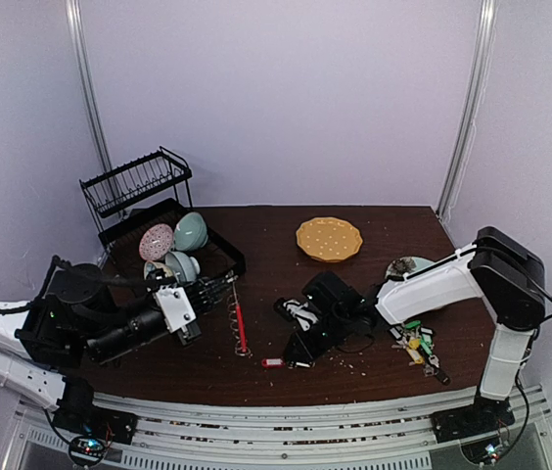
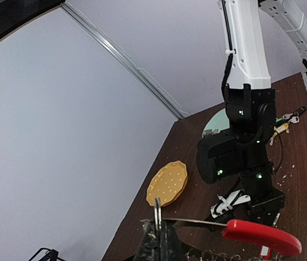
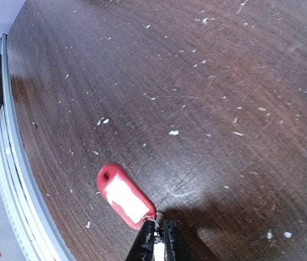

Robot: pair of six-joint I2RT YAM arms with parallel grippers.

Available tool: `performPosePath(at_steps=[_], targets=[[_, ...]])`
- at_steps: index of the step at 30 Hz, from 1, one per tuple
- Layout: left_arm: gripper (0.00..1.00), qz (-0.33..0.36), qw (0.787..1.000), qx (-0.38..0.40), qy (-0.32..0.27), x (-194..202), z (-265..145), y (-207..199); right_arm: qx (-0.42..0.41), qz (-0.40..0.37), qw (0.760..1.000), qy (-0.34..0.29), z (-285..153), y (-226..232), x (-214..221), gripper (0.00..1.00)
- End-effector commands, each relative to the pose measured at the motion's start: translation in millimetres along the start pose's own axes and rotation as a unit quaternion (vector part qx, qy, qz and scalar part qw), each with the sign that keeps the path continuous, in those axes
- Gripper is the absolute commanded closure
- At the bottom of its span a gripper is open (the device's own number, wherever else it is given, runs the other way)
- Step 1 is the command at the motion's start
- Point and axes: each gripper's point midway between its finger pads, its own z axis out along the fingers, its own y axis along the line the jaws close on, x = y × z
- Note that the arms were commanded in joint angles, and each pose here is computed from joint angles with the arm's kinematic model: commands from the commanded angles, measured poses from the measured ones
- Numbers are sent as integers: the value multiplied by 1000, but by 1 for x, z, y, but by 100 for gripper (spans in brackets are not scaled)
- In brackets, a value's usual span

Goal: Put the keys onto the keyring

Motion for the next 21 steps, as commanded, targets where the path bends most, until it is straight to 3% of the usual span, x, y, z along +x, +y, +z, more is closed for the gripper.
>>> performPosePath(at_steps=[1,3,11,21], targets=[[100,-14,1000,-21,-11,-11,-2,16,-15,0,1000,22,5,6,10,95],[100,-14,1000,-21,-10,-11,-2,16,-16,-3,1000,21,2,7,10,100],[100,-15,999,-29,-2,-8,0,18,-43,-30,998,-18,-29,33,-16,100],[100,-4,1000,-8,-5,-19,10,12,-5,-127,987,-102,-127,68,-56,100]])
